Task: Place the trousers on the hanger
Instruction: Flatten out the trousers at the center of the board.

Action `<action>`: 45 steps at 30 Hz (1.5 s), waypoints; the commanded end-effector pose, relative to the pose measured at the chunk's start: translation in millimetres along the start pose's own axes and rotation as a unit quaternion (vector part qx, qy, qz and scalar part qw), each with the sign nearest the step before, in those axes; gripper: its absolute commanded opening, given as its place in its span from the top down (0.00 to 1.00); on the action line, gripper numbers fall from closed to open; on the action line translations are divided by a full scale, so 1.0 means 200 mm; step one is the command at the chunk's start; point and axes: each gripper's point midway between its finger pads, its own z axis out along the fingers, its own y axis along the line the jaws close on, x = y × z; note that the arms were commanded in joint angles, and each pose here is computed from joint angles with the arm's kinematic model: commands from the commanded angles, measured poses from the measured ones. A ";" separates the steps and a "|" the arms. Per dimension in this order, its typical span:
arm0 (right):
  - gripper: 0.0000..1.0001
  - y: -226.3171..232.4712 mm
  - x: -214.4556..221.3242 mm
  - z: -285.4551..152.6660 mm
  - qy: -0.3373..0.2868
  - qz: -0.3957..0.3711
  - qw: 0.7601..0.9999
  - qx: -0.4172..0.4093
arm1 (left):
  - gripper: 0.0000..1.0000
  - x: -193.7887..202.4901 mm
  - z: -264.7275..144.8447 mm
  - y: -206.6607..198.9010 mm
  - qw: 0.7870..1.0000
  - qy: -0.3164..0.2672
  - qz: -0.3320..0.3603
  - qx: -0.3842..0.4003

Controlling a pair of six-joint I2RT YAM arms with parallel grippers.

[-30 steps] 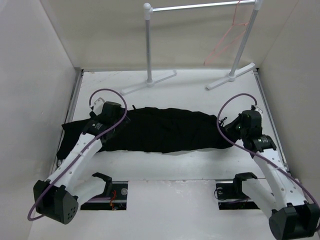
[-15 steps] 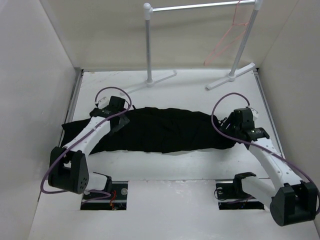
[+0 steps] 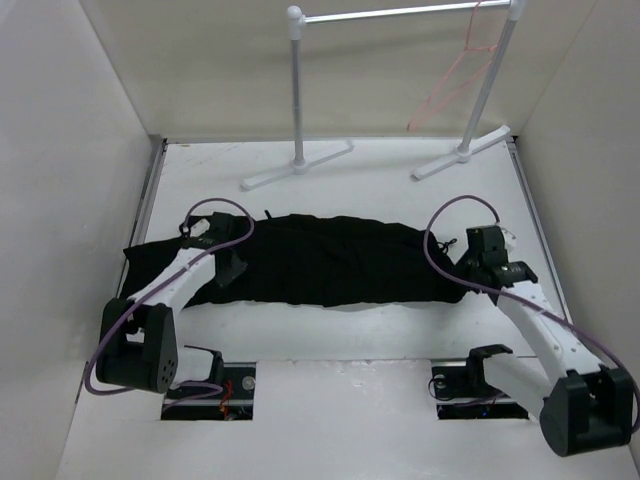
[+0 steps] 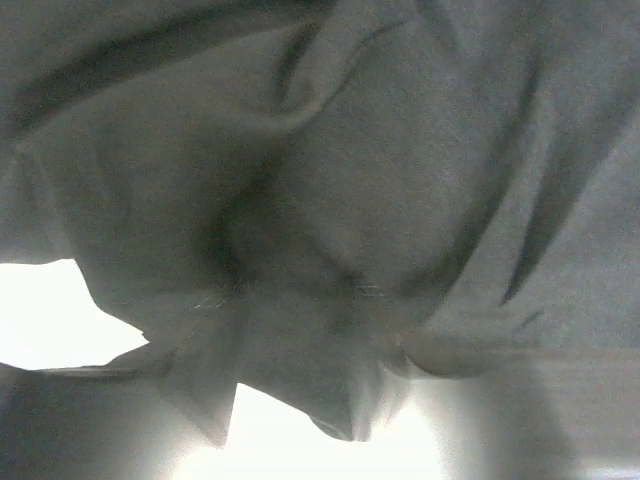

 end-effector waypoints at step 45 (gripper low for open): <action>0.30 0.28 -0.36 -0.14 -0.079 0.012 0.993 -0.082 | 0.38 -1.01 0.21 -0.40 0.997 -0.046 -0.069 0.002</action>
